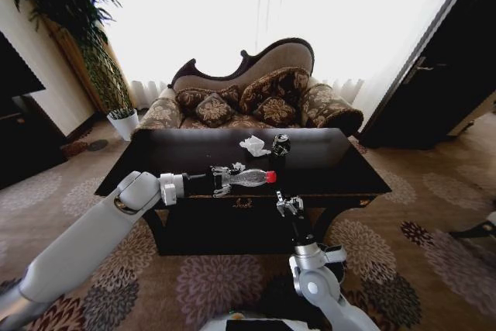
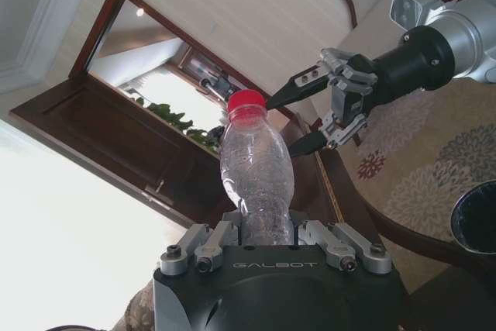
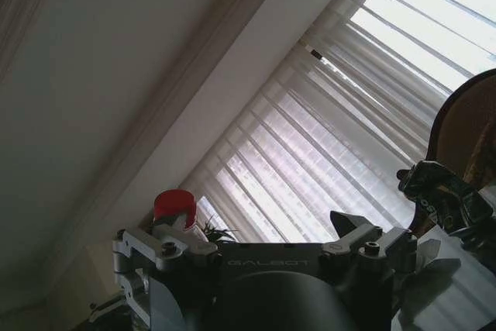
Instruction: Move to the front of the table and place the trash on the table into the trash bin.
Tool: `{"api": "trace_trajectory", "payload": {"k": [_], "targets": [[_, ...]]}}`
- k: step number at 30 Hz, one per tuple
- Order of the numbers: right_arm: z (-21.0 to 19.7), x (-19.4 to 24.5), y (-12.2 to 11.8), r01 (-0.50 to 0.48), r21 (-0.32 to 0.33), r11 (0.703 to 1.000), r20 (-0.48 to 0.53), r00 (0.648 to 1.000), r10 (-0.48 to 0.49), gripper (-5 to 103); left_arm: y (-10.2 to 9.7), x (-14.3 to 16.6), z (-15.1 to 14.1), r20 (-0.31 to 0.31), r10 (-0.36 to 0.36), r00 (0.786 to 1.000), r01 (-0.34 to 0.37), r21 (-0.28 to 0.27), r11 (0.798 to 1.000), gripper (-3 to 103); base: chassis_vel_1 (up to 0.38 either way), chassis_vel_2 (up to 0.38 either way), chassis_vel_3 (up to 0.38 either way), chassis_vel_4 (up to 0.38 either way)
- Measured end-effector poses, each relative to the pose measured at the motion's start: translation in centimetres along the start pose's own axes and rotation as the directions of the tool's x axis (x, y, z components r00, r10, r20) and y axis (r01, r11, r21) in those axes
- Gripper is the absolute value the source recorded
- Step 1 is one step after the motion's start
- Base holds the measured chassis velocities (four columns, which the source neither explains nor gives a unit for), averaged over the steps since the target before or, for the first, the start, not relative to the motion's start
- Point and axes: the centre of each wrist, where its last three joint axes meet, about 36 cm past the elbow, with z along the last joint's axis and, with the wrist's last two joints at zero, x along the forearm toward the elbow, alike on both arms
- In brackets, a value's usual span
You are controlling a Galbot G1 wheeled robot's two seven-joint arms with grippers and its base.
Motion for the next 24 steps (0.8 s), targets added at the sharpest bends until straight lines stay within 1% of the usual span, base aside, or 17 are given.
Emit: {"api": "trace_trajectory", "payload": {"k": [3, 7, 11, 14, 17, 19, 21, 23, 24], "targets": [[0.1, 0.3, 0.2, 0.007, -0.002, 1.000, 0.000, 1.000, -0.007, 100, 0.4, -0.1, 0.1, 0.000, -0.012, 1.000, 0.012, -0.003, 1.000, 28, 0.000, 0.000, 0.000, 0.000], [0.2, 0.8, 0.7, 0.044, 0.001, 0.999, 0.002, 0.999, -0.044, 100, 1.3, 0.1, 0.7, -0.009, -0.040, 0.999, 0.040, -0.011, 0.999, 28, 0.000, 0.000, 0.000, 0.000], [0.2, 0.7, 0.9, 0.062, 0.006, 0.998, 0.006, 0.998, -0.062, 100, 1.3, -0.2, 1.0, -0.007, -0.042, 0.999, 0.042, -0.004, 0.999, 28, 0.000, 0.000, 0.000, 0.000], [0.0, 0.4, 1.1, 0.071, 0.005, 0.997, 0.015, 0.997, -0.071, 100, 0.8, -0.9, 1.1, 0.002, -0.032, 0.999, 0.032, 0.009, 0.999, 28, 0.000, 0.000, 0.000, 0.000], [0.0, 0.0, 1.6, 0.071, -0.006, 0.997, 0.027, 0.997, -0.071, 100, 0.3, -1.9, 1.4, 0.008, -0.005, 1.000, 0.005, 0.018, 1.000, 28, 0.000, 0.000, 0.000, 0.000], [0.1, -0.1, 1.6, 0.074, -0.006, 0.997, 0.029, 0.997, -0.074, 100, 0.3, -2.1, 1.5, 0.009, 0.004, 1.000, -0.004, 0.018, 1.000, 28, 0.000, 0.000, 0.000, 0.000], [0.2, -0.3, 1.8, 0.084, 0.002, 0.996, 0.028, 0.996, -0.084, 100, 0.6, -2.5, 1.6, 0.008, 0.024, 1.000, -0.024, 0.009, 1.000, 28, 0.000, 0.000, 0.000, 0.000], [0.5, -0.3, 2.0, 0.099, 0.013, 0.995, 0.020, 0.995, -0.099, 100, 1.5, -3.2, 1.6, 0.008, 0.047, 0.999, -0.047, -0.013, 0.999, 28, 0.000, 0.000, 0.000, 0.000], [0.5, -0.3, 2.0, 0.099, 0.013, 0.995, 0.020, 0.995, -0.099, 100, 1.5, -3.2, 1.6, 0.008, 0.047, 0.999, -0.047, -0.013, 0.999, 28, 0.000, 0.000, 0.000, 0.000]]}}
